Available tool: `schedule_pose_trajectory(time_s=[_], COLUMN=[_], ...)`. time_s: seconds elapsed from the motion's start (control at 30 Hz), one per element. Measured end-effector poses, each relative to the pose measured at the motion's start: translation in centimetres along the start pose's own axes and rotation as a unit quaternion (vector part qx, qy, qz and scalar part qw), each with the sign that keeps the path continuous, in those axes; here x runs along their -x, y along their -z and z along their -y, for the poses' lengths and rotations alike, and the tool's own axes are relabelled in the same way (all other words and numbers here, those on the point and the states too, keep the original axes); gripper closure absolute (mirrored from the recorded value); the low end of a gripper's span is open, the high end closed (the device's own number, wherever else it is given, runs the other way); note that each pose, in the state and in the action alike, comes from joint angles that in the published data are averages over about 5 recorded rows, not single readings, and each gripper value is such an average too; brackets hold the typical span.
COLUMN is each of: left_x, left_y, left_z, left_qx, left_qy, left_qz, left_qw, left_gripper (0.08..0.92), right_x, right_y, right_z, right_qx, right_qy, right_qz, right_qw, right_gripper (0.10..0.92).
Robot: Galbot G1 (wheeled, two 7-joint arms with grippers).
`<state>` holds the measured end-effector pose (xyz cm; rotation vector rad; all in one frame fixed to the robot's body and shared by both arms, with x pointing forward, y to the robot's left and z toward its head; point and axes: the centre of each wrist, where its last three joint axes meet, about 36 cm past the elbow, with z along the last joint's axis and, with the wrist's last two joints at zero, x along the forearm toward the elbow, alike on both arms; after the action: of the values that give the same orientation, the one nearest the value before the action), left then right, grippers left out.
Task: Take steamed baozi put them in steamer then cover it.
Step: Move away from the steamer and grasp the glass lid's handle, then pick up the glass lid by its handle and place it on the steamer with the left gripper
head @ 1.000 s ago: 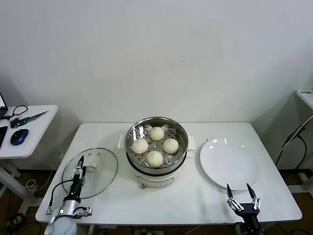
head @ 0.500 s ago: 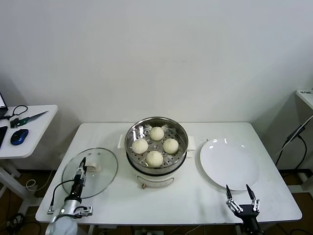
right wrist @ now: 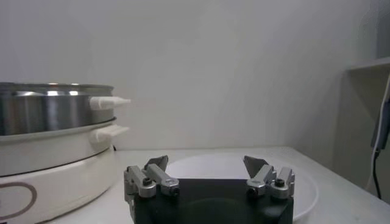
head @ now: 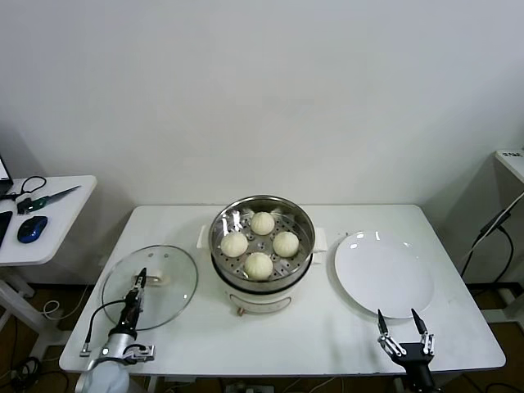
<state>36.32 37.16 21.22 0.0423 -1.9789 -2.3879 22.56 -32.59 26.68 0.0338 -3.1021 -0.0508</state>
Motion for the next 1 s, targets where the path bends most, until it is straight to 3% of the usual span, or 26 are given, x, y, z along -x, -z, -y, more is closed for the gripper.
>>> schedule_pose_trajectory(time_s=[0.2,0.37,0.73,1.0], left_x=[-0.1,0.0,0.1,0.2], left_y=[0.0,-0.6,-1.7,0.4], left_z=[-1.2,-4.1,-14.4,-22.4], left_qx=[-0.013,-0.033,-0.077,-0.113], left_qy=[-0.002,0.005,0.006,0.016], left_qz=[-0.003,-0.016,-0.062,-0.066], left_qw=[1.0,0.999,0.995,0.991], left_gripper=[0.86,0.86,0.86,0.86], right_x=[0.0,0.0,-0.1,0.1], right_y=[0.3,0.4,0.3,-0.1], right_z=[0.1,0.3,0.4,0.1], right_qx=[-0.002,-0.006,-0.008,-0.006], right_qy=[0.0,-0.001,-0.002,-0.001], right_qz=[0.001,0.002,0.006,0.007], right_qw=[1.0,1.0,1.0,1.0], right_gripper=[0.2,0.2,0.2,0.2])
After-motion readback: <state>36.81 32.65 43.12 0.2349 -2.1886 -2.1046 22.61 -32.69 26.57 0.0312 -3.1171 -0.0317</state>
